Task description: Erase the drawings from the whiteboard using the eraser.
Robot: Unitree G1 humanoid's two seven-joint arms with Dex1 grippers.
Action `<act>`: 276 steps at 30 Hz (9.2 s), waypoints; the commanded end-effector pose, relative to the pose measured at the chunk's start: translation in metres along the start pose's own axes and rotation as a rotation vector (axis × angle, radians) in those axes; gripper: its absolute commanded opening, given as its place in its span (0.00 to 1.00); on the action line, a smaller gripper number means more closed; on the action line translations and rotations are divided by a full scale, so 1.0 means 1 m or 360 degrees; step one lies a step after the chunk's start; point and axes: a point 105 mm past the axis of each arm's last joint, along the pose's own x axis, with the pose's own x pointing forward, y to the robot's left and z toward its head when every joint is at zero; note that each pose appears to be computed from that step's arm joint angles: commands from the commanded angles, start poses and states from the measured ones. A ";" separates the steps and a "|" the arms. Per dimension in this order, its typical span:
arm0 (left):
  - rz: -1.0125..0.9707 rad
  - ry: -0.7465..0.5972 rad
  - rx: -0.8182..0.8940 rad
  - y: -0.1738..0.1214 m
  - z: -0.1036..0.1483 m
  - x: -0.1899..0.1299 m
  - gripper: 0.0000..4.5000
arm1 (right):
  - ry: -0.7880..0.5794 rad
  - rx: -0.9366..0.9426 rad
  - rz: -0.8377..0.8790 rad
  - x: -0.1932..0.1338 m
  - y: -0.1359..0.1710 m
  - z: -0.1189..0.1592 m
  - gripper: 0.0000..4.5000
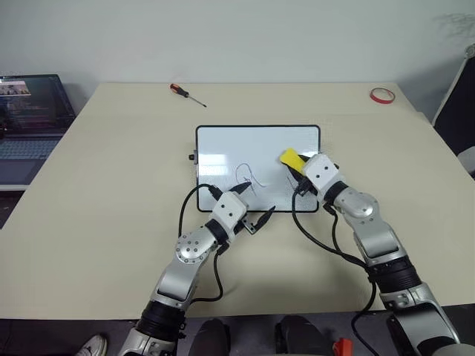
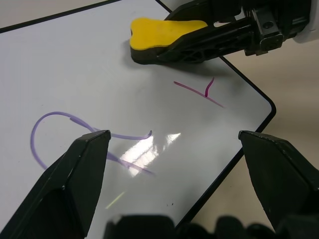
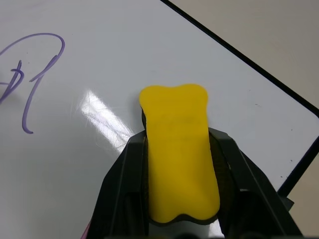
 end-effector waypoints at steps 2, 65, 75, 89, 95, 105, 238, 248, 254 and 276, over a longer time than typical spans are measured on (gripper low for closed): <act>-0.0045 -0.0098 0.0054 -0.004 0.017 0.006 1.00 | 0.0218 -0.0020 -0.0182 -0.020 -0.026 -0.033 0.28; 0.0234 -0.0015 -0.0190 0.009 0.027 -0.096 1.00 | -0.0093 0.0569 -0.0264 -0.085 -0.002 0.016 0.28; 0.0275 0.0029 -0.0172 0.013 0.020 -0.109 1.00 | 0.0152 0.0600 -0.0365 -0.141 0.020 -0.019 0.28; 0.0299 0.0061 -0.0136 0.023 0.015 -0.109 1.00 | 0.0056 0.0535 -0.0286 -0.125 0.028 -0.030 0.28; 0.0261 0.0034 -0.0143 0.022 0.019 -0.098 1.00 | -0.0080 0.0453 -0.0184 -0.078 0.013 -0.026 0.28; 0.0282 0.0014 -0.0126 0.024 0.025 -0.094 1.00 | -0.0181 0.0373 -0.0123 -0.031 0.004 -0.010 0.28; 0.0562 0.0147 -0.0140 0.043 0.016 -0.115 1.00 | -0.0232 0.0208 0.0049 0.050 0.042 0.004 0.28; 0.0560 0.0130 -0.0133 0.043 0.019 -0.113 1.00 | -0.0282 0.0152 0.0660 0.030 0.128 0.004 0.28; 0.0541 0.0125 -0.0121 0.043 0.020 -0.111 1.00 | -0.0287 0.0115 0.0488 0.043 0.102 0.011 0.28; 0.0489 0.0145 -0.0087 0.042 0.016 -0.108 1.00 | -0.0221 0.0028 0.0685 0.055 0.128 0.020 0.28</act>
